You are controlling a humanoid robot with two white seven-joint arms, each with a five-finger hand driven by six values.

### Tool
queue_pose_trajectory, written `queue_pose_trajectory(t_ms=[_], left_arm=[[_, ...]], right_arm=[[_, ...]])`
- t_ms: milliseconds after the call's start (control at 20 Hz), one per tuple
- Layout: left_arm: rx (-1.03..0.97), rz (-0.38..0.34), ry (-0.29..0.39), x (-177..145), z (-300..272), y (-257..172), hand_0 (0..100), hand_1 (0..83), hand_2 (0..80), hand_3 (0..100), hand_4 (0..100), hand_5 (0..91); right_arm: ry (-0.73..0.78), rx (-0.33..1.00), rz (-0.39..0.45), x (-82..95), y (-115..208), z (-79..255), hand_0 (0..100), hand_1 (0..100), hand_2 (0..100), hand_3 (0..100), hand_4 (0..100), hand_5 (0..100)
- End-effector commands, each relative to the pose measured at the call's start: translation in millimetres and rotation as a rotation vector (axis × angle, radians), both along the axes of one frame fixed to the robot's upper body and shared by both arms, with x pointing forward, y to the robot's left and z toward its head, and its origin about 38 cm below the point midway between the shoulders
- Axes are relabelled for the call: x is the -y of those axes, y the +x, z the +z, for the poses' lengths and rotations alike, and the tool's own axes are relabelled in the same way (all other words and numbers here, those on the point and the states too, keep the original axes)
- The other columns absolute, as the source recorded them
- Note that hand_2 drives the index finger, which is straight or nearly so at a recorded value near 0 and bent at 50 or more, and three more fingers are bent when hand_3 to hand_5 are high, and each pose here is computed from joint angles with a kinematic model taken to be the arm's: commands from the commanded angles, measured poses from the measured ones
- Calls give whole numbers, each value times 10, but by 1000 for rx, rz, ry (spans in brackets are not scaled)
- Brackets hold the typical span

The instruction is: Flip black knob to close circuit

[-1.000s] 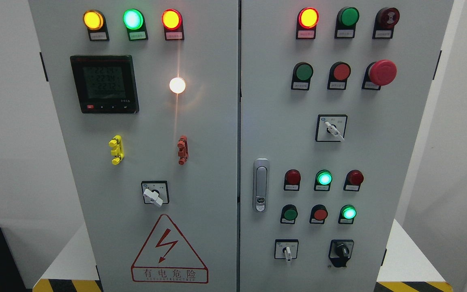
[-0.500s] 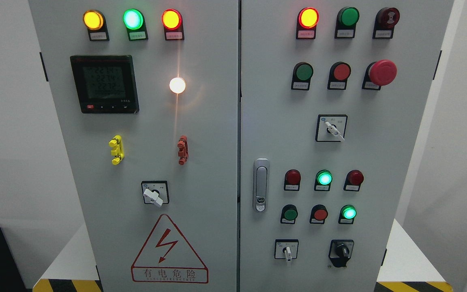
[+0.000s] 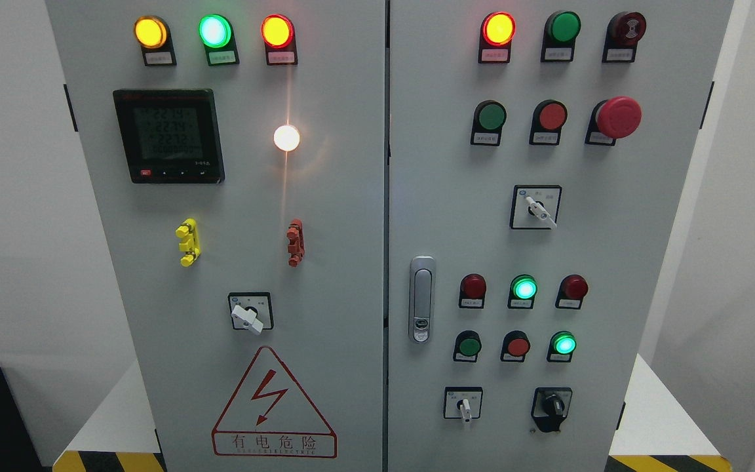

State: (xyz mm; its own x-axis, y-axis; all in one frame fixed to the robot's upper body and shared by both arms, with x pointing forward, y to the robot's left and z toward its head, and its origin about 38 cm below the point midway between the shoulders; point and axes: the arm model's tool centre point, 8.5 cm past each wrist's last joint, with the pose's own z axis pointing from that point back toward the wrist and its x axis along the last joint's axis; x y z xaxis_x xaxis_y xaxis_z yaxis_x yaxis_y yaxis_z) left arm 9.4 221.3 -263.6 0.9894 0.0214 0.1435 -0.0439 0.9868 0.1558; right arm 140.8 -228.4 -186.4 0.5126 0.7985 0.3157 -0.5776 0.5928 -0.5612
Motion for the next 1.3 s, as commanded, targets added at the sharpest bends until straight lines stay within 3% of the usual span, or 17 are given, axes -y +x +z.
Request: queue_pose_trajectory(t_ms=[0,750,900,1250], left_arm=[[0,1,0,-1,0,-2,120,556,0,0,0,0],[1,-1,2,-1,0,3,120,556,0,0,0,0],[1,-1,0,0,0,3,120,556,0,0,0,0],[0,-1,0,0,0,-2,120,556,0,0,0,0]], right_arm=[[-84,321,61,46,779,835,0,0,421,549,501,393],[-150,658,84,31,1385,1915,0,0,808,938,824,814],[-188,701,97,54,1495,2097,0,0,862,989,885,887],[-206,753,42,87,1871,2447,0,0,901,1000,928,942]])
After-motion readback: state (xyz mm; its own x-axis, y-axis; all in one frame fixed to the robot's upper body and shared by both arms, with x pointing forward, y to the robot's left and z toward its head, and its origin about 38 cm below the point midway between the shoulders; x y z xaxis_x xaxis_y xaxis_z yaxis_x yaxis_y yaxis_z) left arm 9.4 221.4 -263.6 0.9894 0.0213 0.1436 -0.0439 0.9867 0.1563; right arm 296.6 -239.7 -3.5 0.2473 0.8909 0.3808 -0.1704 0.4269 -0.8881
